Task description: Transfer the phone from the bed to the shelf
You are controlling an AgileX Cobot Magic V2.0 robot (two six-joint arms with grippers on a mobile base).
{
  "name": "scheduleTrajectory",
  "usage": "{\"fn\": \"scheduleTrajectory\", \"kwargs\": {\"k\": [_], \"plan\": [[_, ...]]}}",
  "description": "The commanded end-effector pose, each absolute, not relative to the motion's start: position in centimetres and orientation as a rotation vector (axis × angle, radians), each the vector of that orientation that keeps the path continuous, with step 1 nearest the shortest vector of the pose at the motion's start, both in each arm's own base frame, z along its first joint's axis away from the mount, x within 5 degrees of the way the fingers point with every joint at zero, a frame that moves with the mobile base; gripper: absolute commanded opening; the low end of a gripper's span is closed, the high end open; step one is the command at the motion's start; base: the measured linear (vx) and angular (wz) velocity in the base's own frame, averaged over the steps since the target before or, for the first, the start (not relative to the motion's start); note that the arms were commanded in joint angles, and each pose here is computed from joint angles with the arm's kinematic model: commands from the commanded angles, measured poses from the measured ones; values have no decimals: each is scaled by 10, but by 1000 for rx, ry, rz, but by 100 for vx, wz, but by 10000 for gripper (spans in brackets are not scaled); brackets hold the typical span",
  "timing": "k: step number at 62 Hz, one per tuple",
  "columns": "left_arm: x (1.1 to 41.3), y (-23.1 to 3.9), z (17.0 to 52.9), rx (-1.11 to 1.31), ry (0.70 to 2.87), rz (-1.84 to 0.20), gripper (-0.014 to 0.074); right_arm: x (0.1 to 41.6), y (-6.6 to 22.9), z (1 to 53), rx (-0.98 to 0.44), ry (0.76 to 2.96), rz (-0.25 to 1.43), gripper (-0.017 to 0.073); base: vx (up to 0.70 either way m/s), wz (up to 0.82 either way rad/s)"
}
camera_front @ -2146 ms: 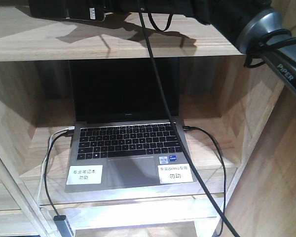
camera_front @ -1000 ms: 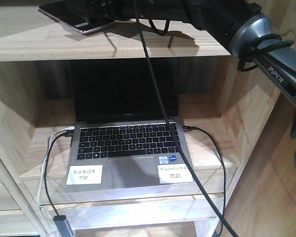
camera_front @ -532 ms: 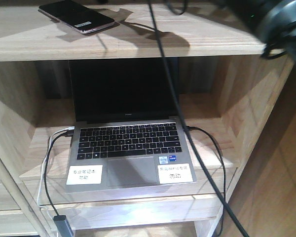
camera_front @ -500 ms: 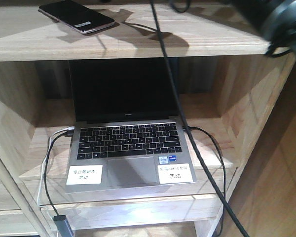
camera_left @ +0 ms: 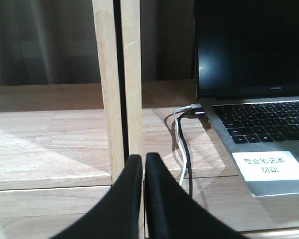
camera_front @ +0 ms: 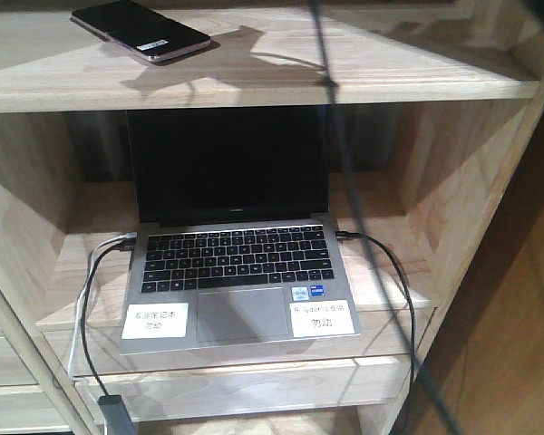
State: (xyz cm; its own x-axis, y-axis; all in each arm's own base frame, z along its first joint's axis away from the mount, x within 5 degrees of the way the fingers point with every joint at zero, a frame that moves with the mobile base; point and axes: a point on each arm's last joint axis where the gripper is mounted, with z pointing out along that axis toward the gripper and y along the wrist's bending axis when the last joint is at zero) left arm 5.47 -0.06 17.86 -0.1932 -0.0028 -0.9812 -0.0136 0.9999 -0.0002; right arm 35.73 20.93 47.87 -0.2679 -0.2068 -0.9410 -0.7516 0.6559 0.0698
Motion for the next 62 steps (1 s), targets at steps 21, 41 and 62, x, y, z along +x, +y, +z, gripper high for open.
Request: {"fn": "scheduleTrajectory", "kwargs": {"k": [21, 41, 62], "plan": [[55, 0, 184, -23, 1695, 3, 1, 309, 139, 517, -546, 1648, 535, -8, 0, 0], [55, 0, 184, -23, 1695, 3, 1, 247, 102, 469, -387, 1603, 420, -7, 0, 0], [55, 0, 184, -23, 1695, 3, 1, 179, 71, 404, -344, 1616, 343, -4, 0, 0]]}}
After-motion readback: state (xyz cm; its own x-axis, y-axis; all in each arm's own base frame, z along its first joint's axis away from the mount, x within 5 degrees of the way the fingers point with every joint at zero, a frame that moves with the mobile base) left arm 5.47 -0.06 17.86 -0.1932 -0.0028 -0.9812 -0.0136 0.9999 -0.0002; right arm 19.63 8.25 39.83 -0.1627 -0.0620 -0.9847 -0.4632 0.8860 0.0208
